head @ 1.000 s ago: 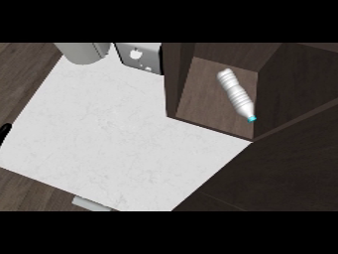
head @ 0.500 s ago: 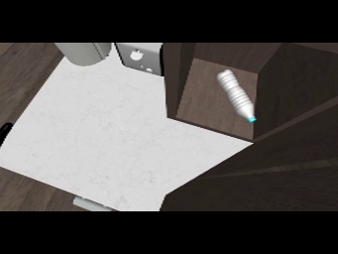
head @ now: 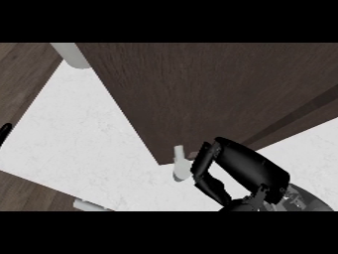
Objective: Pick up the bottled water, place it into the cabinet and close the cabinet
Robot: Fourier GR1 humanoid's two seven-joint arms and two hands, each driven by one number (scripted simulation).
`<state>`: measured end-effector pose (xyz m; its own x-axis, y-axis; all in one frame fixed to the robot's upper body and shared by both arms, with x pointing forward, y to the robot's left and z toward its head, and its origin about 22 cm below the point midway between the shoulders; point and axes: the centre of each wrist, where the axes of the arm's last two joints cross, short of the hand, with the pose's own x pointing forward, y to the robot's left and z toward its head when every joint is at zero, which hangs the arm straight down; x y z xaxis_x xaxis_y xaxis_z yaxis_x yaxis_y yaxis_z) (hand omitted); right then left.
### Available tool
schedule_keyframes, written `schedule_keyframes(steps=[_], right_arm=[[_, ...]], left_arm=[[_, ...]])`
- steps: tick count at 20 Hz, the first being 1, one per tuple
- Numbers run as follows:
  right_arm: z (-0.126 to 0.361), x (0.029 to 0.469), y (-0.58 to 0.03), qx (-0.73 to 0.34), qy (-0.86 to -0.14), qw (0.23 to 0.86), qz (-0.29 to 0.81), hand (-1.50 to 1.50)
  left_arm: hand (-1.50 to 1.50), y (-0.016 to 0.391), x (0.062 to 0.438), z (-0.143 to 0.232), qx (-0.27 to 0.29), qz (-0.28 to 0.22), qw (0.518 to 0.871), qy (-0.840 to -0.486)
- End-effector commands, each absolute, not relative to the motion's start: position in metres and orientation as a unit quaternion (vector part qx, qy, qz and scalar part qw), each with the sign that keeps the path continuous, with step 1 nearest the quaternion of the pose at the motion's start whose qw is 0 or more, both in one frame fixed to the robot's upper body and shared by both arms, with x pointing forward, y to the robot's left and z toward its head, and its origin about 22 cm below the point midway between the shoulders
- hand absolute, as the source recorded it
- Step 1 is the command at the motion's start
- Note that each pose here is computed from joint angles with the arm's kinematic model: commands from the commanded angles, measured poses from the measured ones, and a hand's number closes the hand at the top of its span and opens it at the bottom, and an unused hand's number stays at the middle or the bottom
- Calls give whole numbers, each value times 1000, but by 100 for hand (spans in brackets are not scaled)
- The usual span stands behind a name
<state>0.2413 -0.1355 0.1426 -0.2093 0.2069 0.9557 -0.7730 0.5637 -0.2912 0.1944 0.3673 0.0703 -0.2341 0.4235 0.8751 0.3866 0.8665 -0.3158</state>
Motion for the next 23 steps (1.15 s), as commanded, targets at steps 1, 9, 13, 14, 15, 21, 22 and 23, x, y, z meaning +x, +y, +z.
schedule_keyframes(steps=[1,9,13,14,15,21,22,23], right_arm=[[158,276,-101,191,-672,616,365,150],[190,342,-70,114,-702,654,257,150],[200,361,-64,99,-708,665,216,150],[199,362,-61,98,-706,671,203,150],[202,363,-61,103,-712,669,185,150],[196,372,-59,114,-701,691,134,-150],[202,372,-55,113,-701,692,129,-150],[203,375,-55,117,-699,692,137,-150]], left_arm=[[-150,374,195,70,-246,20,561,-790],[-150,380,193,72,-246,31,558,-792],[-150,382,189,64,-241,41,565,-788],[-150,380,189,62,-246,44,558,-791],[-150,385,189,66,-239,43,561,-791],[-150,386,181,57,-243,47,564,-788],[-150,388,180,55,-235,50,567,-788],[-150,385,185,56,-238,56,561,-791]])
